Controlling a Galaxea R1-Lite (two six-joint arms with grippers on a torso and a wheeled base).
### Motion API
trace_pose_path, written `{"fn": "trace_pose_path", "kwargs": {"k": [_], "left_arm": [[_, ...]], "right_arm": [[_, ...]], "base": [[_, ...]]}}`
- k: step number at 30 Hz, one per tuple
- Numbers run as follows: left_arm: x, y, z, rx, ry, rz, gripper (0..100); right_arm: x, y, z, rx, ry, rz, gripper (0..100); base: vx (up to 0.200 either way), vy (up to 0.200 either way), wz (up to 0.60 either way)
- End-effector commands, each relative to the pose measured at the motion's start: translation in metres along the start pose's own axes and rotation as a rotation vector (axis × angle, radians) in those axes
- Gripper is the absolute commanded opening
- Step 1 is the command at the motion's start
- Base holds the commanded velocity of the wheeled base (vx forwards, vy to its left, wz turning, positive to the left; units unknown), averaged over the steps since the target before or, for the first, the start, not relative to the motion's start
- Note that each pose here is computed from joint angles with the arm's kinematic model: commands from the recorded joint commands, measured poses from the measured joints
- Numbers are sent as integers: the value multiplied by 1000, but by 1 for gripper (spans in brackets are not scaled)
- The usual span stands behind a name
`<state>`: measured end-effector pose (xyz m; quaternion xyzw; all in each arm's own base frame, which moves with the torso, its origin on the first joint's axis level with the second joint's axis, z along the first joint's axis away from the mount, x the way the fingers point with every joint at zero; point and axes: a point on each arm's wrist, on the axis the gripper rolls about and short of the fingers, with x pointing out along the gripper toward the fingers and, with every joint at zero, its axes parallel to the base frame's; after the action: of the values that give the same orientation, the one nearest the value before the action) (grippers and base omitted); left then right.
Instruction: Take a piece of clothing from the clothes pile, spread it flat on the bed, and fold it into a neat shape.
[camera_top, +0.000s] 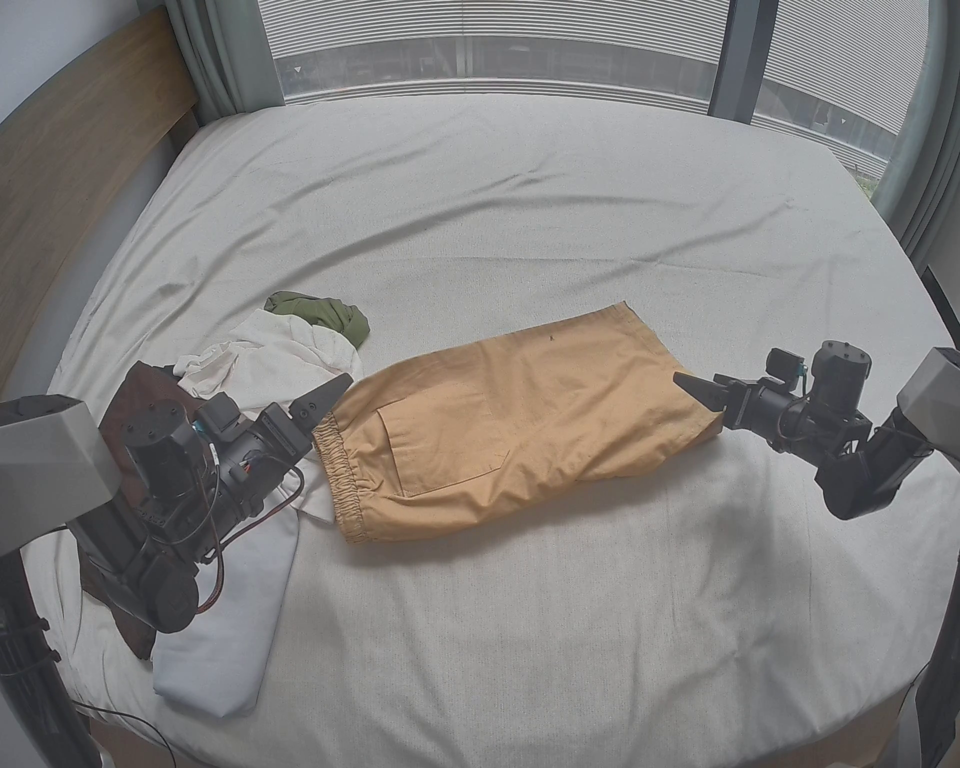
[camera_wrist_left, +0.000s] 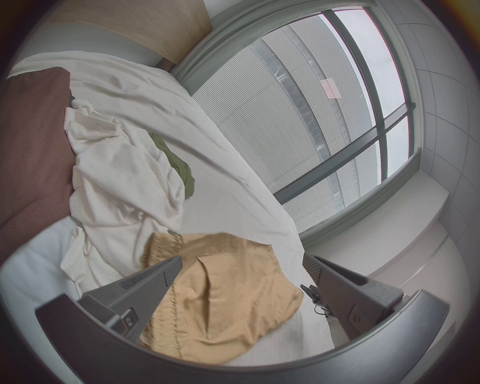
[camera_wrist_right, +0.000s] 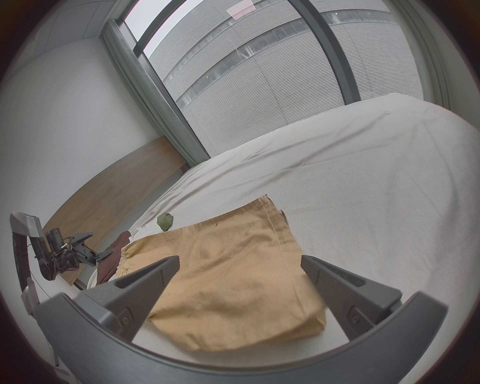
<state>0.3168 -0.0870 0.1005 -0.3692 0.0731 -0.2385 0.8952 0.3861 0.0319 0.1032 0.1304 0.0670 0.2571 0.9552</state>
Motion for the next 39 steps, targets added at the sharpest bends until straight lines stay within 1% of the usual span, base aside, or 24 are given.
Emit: {"fn": "trace_pose_path", "kwargs": {"k": [1,4,10,15,17,21,26,32,39], "left_arm": [[-9,-21,-13,-3,56,-48,100],[-8,-21,-17,-2,67,-51,100],[-9,-23,-16,-1,66,-54,100],[-8,-21,-18,-1,73,-50,100],[-8,-21,-17,-1,72,-51,100],[-8,-21,-18,-3,74,-49,100],[-8,-19,-19,-4,78,-45,100],[-8,-19,-19,-4,78,-45,100],[-7,-18,-21,-4,82,-41,100]], "right_arm": [[-27,10,-12,3,2,-27,100],[-29,4,-21,14,24,-44,100],[-31,2,-23,23,39,-54,100],[-39,2,-34,53,93,-73,100],[-41,2,-39,79,138,-86,100],[-41,1,-42,94,161,-93,100],[-38,2,-43,102,162,-87,100],[-35,8,-46,150,168,-72,100],[-29,9,-54,158,185,-63,100]], "base": [[0,0,0],[0,0,0],[0,0,0],[0,0,0],[0,0,0],[0,0,0],[0,0,0],[0,0,0],[0,0,0]]}}
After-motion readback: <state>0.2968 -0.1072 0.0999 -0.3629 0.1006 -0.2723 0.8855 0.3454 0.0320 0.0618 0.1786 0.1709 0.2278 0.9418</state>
